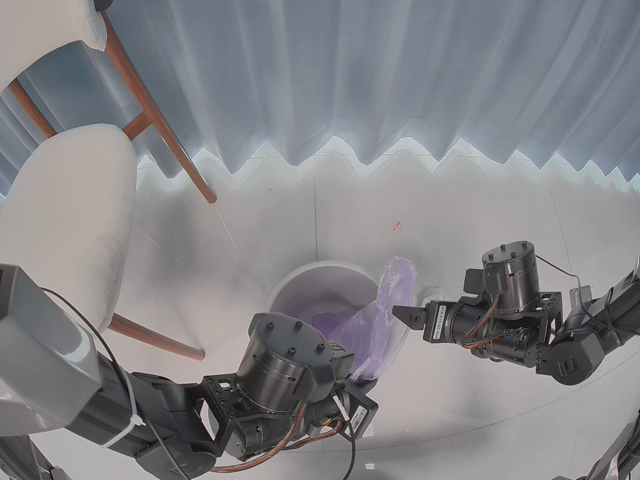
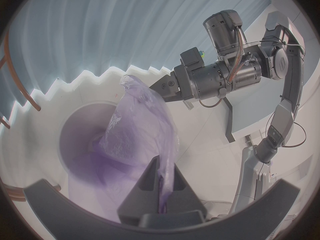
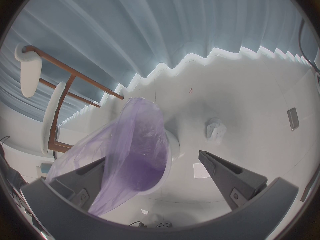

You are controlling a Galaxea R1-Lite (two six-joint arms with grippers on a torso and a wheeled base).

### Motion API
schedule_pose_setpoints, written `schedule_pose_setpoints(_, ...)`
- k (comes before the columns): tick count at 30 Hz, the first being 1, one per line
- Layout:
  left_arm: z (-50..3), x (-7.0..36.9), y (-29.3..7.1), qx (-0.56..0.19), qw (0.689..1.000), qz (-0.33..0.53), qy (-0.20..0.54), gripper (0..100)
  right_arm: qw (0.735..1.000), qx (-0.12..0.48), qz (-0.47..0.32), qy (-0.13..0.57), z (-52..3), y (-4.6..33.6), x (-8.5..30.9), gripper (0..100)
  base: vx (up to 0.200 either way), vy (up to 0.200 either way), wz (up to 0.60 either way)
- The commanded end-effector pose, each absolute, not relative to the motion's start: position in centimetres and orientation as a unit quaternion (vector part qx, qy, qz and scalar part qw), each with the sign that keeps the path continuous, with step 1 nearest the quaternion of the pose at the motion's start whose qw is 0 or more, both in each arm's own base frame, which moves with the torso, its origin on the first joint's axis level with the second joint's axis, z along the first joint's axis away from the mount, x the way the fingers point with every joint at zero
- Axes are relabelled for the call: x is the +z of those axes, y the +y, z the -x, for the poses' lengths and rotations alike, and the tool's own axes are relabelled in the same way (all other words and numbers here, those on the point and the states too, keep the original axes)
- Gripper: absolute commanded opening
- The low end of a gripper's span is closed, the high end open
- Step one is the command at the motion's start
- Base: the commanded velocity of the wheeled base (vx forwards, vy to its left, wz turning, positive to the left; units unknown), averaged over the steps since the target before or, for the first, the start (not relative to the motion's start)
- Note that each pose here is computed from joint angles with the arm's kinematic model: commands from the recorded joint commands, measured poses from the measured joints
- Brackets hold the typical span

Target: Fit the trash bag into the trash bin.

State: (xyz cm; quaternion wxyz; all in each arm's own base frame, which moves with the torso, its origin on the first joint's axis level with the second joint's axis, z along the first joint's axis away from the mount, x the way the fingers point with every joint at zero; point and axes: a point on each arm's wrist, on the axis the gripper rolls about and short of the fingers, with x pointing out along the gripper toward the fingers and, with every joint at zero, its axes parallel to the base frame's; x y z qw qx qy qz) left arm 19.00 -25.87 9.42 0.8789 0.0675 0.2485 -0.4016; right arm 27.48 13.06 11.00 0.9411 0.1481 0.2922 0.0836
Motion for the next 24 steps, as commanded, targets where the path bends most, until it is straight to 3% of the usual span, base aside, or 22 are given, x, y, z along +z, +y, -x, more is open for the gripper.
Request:
schedule_pose_setpoints(1,-18.98,9.36,-25.89,-0.400,0.879,-0.067,0.251,0,0.940,0.083,-0.146,0.296,-27.76,13.25,10.67,100,0.000,0.000,0.00)
schedule_pose_setpoints(14,-18.84,9.27,-25.90,-0.387,0.884,-0.064,0.254,0,0.938,0.083,-0.144,0.305,-28.30,13.84,9.90,100,0.000,0.000,0.00)
schedule_pose_setpoints(15,-18.80,9.27,-25.93,-0.387,0.884,-0.064,0.254,0,0.936,0.082,-0.144,0.309,-28.17,13.82,9.75,0,0.000,0.000,0.00)
schedule_pose_setpoints(24,-18.48,9.27,-26.16,-0.393,0.881,-0.065,0.254,0,0.938,0.082,-0.146,0.304,-27.99,13.93,10.02,0,0.000,0.000,0.00)
